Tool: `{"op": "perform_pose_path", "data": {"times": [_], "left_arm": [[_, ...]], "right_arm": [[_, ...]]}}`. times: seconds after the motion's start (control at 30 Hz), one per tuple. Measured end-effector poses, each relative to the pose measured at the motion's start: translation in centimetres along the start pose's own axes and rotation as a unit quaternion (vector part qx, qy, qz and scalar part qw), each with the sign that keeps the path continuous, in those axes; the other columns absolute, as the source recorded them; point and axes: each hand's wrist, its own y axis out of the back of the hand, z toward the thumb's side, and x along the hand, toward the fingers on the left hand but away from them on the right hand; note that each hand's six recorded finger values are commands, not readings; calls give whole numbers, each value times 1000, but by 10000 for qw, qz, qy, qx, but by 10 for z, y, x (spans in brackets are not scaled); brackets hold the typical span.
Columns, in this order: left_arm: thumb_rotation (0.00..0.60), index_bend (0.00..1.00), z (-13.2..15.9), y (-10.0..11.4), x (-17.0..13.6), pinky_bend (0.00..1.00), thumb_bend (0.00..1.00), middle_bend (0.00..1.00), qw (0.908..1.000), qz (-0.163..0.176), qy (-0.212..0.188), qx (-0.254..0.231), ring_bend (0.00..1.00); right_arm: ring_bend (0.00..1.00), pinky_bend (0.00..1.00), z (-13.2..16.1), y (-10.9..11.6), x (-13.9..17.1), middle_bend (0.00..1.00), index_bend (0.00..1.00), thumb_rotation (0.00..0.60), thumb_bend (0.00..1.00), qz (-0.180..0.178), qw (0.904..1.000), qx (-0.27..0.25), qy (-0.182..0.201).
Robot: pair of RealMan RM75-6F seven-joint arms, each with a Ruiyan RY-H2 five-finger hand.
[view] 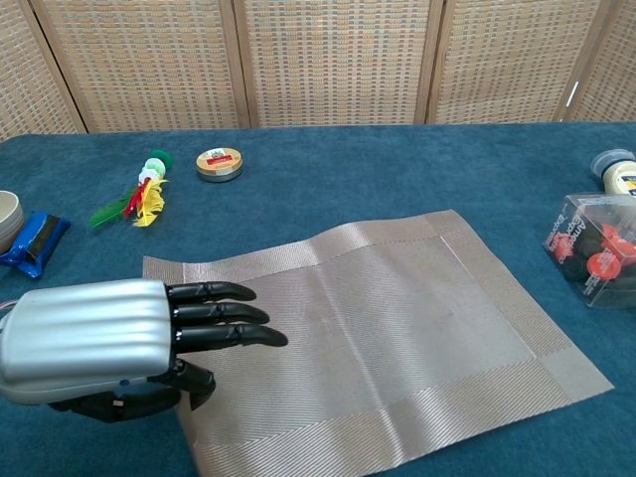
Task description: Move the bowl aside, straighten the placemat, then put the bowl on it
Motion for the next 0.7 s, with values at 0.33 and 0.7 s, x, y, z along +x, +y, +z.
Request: {"op": "perform_pose_path", "data": {"times": [0.33,0.7], "left_arm": [[600,806,-29,-15,-30,0,615,0,9980,-251,396,433,0],[600,806,-32,-22,-25,0,615,0,9981,-76,548,275,0]], "right_arm": [[0,0,4,-2,0,0,37,600,0,27,10000,-10,49],[0,0,4,0,0,0,37,600,0,5,10000,-24,48]]}}
